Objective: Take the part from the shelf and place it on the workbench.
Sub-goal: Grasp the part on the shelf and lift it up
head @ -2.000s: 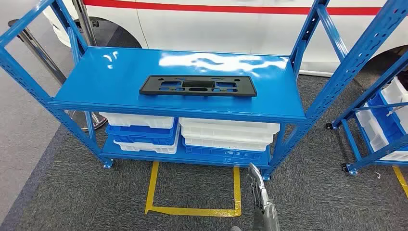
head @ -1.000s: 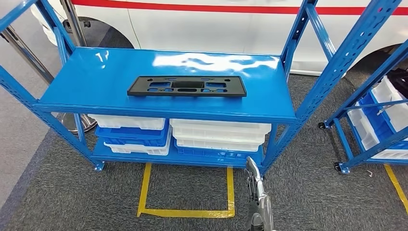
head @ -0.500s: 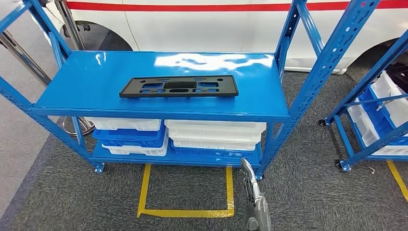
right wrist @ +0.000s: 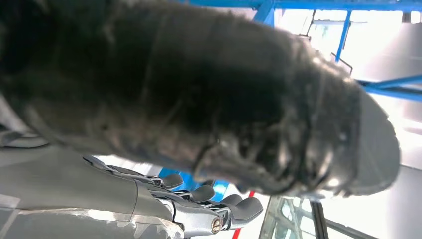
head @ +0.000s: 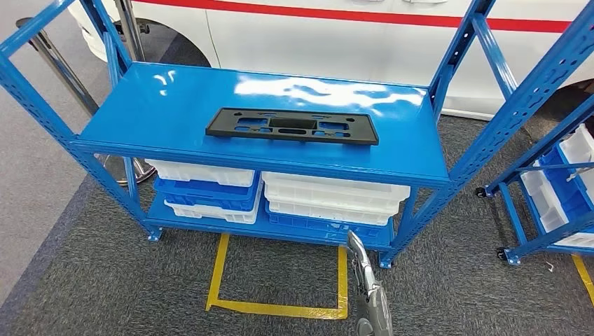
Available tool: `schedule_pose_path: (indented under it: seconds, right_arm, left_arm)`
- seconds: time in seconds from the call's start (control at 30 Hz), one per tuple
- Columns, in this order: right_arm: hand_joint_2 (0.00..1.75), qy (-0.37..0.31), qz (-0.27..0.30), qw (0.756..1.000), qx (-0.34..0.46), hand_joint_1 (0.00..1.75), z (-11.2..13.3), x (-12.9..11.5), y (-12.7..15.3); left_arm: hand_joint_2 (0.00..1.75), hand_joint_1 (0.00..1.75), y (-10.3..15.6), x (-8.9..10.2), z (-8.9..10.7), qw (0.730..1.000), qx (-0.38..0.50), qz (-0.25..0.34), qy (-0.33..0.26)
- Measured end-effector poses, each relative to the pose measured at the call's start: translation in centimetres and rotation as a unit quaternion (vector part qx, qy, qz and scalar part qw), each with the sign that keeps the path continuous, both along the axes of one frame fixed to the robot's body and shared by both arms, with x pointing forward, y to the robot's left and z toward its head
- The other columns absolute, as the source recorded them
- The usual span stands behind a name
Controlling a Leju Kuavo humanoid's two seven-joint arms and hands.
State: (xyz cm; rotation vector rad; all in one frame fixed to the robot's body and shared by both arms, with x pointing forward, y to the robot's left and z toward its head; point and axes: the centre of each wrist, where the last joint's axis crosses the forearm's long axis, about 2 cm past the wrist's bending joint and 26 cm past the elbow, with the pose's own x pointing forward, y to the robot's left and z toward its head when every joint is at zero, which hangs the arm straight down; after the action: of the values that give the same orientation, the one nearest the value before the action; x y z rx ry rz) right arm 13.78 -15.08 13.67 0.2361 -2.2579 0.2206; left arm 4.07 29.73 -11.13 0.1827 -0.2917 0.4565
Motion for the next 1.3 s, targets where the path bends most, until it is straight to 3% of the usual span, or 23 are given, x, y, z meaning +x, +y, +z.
schedule_pose_path:
  seconds: [1.3]
  right_arm:
    - [0.00, 0.010, 0.008, 1.000, -0.001, 0.00, 0.02, -0.02, 0.10]
  left_arm:
    - [0.00, 0.00, 0.34, -0.09, -0.02, 1.000, -0.001, -0.025, -0.016]
